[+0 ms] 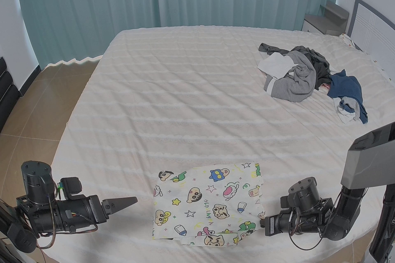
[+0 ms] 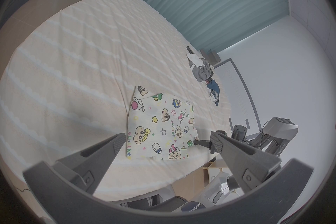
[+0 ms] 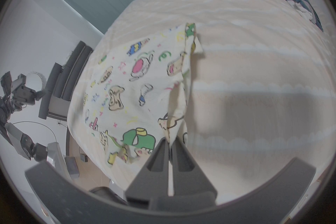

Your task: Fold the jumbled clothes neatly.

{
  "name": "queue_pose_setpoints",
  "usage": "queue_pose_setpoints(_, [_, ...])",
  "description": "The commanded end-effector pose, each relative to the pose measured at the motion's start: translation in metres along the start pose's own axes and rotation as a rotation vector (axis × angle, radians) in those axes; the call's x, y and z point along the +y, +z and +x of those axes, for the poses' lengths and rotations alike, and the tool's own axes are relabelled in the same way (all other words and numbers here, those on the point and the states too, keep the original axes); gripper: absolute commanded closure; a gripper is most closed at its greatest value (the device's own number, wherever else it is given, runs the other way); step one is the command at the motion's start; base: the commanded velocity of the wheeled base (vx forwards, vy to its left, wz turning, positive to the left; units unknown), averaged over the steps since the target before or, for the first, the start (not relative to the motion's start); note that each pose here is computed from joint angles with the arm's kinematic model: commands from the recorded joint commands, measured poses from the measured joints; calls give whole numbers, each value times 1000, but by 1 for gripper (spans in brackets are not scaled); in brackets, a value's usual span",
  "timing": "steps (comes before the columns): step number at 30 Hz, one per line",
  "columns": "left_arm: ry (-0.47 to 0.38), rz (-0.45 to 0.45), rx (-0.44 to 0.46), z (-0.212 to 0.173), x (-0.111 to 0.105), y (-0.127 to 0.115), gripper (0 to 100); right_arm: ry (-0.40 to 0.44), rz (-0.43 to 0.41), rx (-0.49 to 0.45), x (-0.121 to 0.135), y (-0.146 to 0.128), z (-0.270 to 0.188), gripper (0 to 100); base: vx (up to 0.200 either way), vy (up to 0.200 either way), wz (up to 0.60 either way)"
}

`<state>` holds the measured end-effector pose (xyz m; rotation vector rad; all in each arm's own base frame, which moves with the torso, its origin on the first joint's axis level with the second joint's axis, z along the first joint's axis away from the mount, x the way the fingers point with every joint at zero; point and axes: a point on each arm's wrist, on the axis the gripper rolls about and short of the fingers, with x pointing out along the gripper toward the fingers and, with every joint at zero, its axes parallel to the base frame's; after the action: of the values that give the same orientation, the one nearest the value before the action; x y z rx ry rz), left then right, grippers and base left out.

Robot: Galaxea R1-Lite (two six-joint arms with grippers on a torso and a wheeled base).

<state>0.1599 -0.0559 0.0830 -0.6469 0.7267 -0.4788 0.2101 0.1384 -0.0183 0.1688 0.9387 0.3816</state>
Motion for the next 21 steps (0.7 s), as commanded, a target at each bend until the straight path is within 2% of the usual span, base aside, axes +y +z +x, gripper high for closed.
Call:
queue_pose_setpoints(1, [6,-5,9,2,1,-1,0,-18,0,38,-1,-3,-1,100,0,0,0])
queue_pose_setpoints(6, [10,-6,13,3,2,-1,0,-19,-12,46,0,-4,1,100,0,0,0])
queue_pose_setpoints(7, [10,-8,13,3,2,-1,0,-19,-13,47,0,-4,0,0,0,0,0])
queue_pose_setpoints(16, [20,-15,24,6,4,-1,0,-25,-13,16,1,-1,-5,0,0,0,0])
queue_pose_setpoints(21, [32,-6,19,20,5,8,0,-84,-1,-49,-3,4,-18,0,0,0,0])
